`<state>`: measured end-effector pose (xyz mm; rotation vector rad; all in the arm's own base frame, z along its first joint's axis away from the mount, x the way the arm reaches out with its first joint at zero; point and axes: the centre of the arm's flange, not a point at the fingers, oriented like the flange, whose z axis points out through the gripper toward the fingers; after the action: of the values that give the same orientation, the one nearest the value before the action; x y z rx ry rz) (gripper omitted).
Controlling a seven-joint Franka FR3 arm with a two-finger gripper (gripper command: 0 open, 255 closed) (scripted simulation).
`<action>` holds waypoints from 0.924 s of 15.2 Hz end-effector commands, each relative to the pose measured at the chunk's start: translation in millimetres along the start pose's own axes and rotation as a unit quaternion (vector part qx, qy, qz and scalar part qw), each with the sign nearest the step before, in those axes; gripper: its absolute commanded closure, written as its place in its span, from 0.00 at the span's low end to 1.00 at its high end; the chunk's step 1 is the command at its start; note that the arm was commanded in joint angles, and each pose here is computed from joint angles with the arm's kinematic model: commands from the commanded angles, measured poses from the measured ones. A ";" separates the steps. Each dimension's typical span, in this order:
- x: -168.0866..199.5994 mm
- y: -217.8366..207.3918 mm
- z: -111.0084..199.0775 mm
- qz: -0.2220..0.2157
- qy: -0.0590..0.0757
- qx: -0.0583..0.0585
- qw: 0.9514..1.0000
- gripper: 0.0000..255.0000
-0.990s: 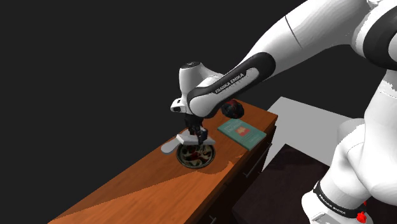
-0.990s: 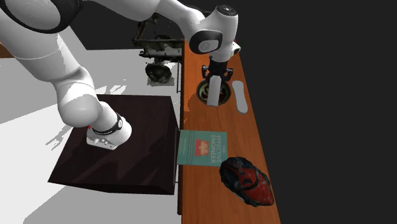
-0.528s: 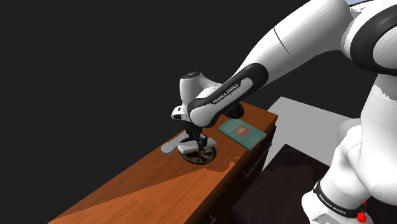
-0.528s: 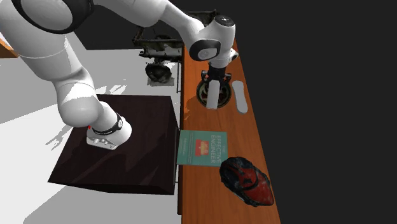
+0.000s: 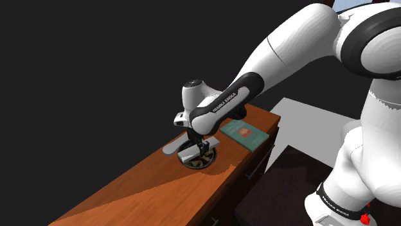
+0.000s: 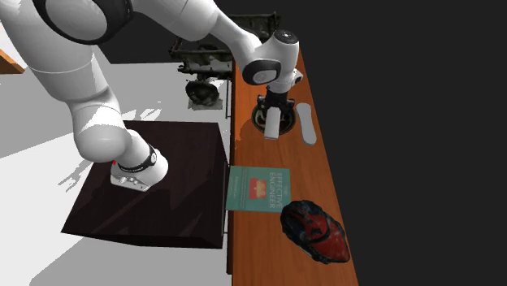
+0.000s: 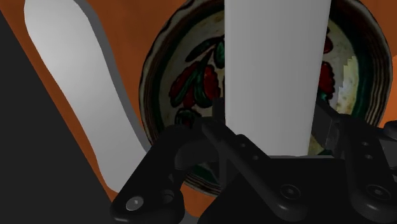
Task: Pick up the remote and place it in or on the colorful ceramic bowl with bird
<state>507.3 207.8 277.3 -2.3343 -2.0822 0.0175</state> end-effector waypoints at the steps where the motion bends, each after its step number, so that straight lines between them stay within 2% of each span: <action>1: -0.3 -0.6 1.7 0.000 -0.001 0.001 1.000 1.00; 4: -0.3 -0.6 1.7 0.000 -0.001 0.001 1.000 1.00; 5: -0.3 -0.7 1.8 0.000 -0.001 0.001 1.000 0.00; 10: -0.3 -0.6 1.7 0.000 -0.001 0.001 1.000 0.00; 14: -0.2 -0.5 -48.3 0.000 -0.001 0.001 1.000 0.00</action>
<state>509.4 207.4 315.3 -2.3335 -2.0821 0.0187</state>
